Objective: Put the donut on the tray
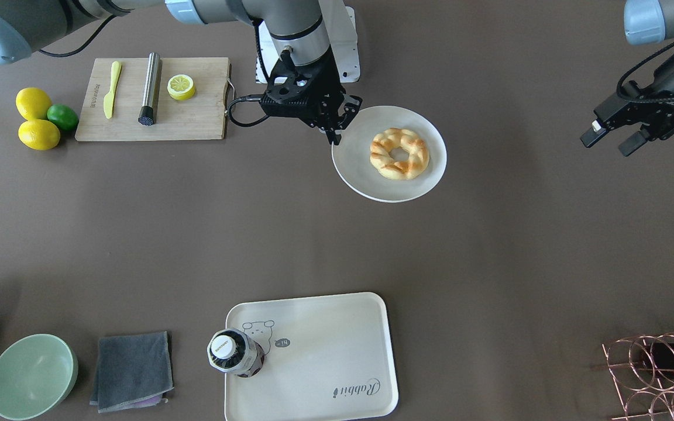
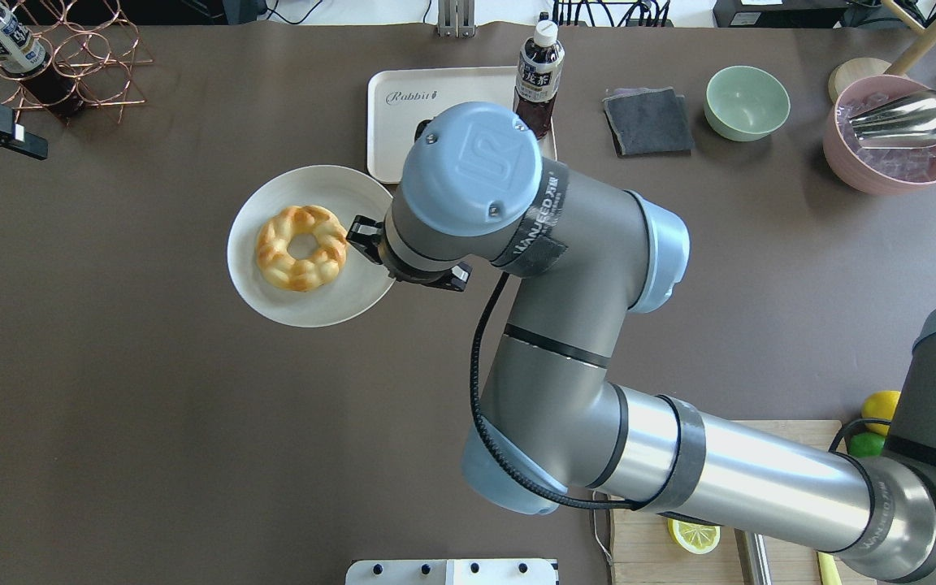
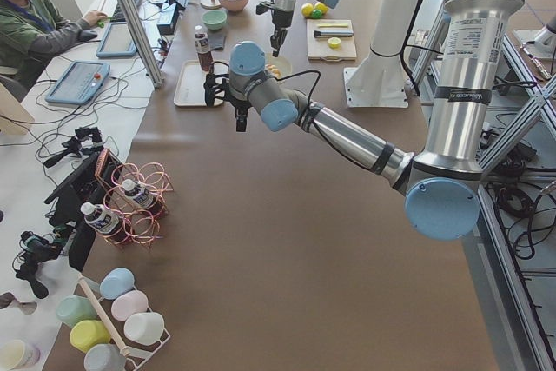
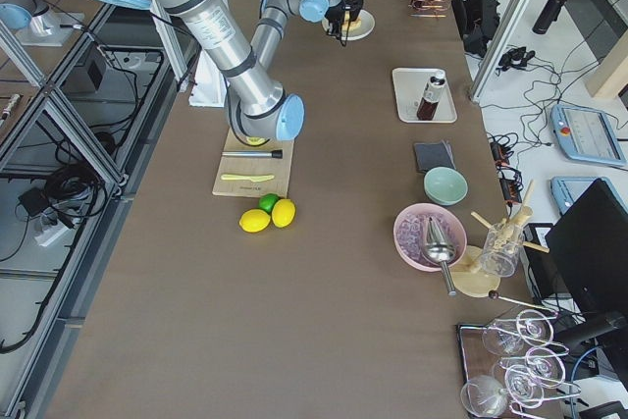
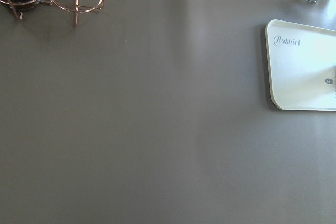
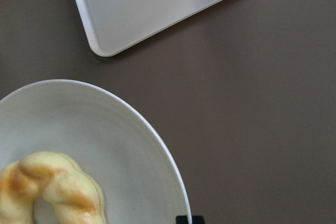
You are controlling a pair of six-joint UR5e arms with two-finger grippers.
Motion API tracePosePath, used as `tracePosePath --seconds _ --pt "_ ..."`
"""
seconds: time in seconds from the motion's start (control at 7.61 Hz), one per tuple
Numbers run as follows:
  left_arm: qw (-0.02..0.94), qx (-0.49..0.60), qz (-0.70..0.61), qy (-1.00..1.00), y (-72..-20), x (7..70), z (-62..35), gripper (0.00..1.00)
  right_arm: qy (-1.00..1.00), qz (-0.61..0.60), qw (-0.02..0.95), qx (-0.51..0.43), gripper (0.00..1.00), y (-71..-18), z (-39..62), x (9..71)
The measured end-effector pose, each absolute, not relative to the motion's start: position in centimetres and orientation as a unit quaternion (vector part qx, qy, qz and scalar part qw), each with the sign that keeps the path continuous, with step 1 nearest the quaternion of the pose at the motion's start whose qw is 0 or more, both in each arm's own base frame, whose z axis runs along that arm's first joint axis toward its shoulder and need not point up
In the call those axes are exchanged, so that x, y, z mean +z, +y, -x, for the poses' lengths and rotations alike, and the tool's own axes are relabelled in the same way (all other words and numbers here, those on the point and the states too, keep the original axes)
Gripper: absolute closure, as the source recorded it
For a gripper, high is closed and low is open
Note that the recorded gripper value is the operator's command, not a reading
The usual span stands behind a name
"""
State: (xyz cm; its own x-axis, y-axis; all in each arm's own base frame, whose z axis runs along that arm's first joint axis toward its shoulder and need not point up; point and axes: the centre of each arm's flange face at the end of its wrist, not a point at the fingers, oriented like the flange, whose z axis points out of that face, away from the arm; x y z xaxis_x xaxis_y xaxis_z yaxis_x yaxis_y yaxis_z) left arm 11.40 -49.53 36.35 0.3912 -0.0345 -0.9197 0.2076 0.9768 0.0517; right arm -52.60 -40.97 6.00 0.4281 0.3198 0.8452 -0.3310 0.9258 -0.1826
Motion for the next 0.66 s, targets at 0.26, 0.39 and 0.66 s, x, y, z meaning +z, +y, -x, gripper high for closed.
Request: tracePosePath --seconds 0.26,0.39,0.66 --pt "0.828 -0.072 -0.078 0.55 -48.5 35.7 -15.7 0.03 -0.494 -0.004 0.841 0.219 1.0 -39.9 56.5 1.2" --pt "0.829 -0.069 -0.079 0.55 -47.9 35.5 -17.8 0.09 -0.49 -0.004 0.84 0.235 1.0 -39.9 58.6 -1.0" --pt "0.831 -0.065 -0.081 0.546 -47.0 35.3 -20.5 0.37 -0.483 -0.006 0.839 0.252 1.0 -40.1 61.0 -3.8"
